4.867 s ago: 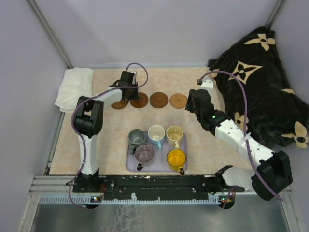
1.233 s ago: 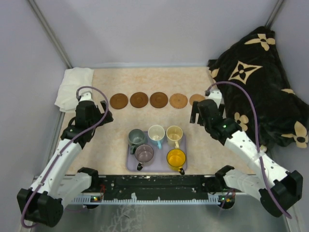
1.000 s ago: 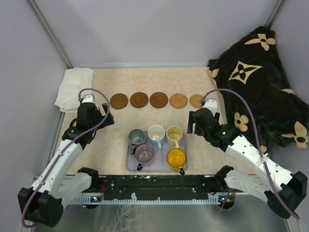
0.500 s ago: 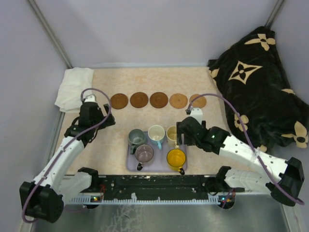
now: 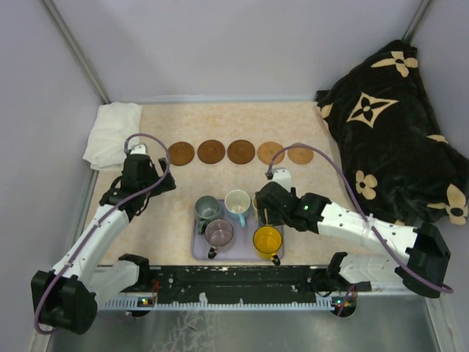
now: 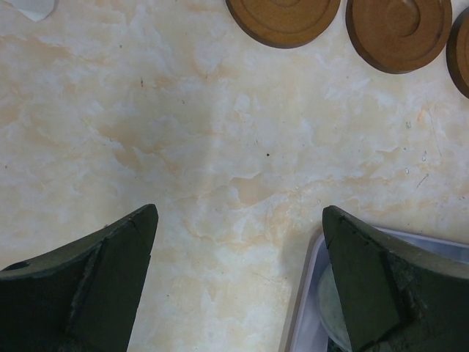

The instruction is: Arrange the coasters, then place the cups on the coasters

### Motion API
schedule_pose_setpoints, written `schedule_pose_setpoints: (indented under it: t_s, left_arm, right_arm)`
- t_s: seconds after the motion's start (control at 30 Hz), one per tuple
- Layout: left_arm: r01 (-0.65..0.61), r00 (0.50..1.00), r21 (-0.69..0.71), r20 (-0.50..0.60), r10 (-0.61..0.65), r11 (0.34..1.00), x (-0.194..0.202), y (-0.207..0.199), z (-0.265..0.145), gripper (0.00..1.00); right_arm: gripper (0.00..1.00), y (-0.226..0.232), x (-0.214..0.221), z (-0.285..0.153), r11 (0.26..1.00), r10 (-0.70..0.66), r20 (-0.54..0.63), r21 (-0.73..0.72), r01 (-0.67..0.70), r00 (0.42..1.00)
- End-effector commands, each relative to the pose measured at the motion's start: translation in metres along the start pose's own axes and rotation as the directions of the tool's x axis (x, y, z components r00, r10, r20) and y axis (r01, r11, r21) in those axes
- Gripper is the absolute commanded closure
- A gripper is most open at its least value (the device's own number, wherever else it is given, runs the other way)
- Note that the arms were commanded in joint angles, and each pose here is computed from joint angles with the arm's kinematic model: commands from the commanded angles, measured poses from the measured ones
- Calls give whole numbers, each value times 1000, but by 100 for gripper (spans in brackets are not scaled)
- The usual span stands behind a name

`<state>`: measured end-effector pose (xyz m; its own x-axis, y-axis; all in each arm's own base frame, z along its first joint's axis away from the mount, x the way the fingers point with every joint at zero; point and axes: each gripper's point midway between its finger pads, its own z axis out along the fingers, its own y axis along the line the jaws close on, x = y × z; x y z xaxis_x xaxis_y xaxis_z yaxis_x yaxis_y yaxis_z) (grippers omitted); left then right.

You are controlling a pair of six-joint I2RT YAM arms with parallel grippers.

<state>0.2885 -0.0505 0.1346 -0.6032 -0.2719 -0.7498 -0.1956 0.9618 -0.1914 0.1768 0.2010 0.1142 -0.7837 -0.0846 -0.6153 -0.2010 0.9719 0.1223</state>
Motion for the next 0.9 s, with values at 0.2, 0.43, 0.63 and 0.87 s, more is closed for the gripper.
schedule_pose_setpoints:
  t_s: [0.2,0.43,0.63,0.87]
  left_arm:
    - [-2,1000,19,31,1,1000,-7,-3,2,1]
    - [-4,1000,14,22,4,1000,-5,-2,3,1]
    - [-6,1000,13,25,6,1000,-5,-2,3,1]
    - [-4,1000,17,29,4,1000,-5,-2,3,1]
  right_arm:
    - [36,19,-11,7,999,36,22,-15,-36,999]
    - [41,17,-6,20,999,29,7,29,-29,1000]
    - [43,16,-4,30,998,34,9,56,-35,999]
    - [47,18,-5,36,997,37,18,63,-38,999]
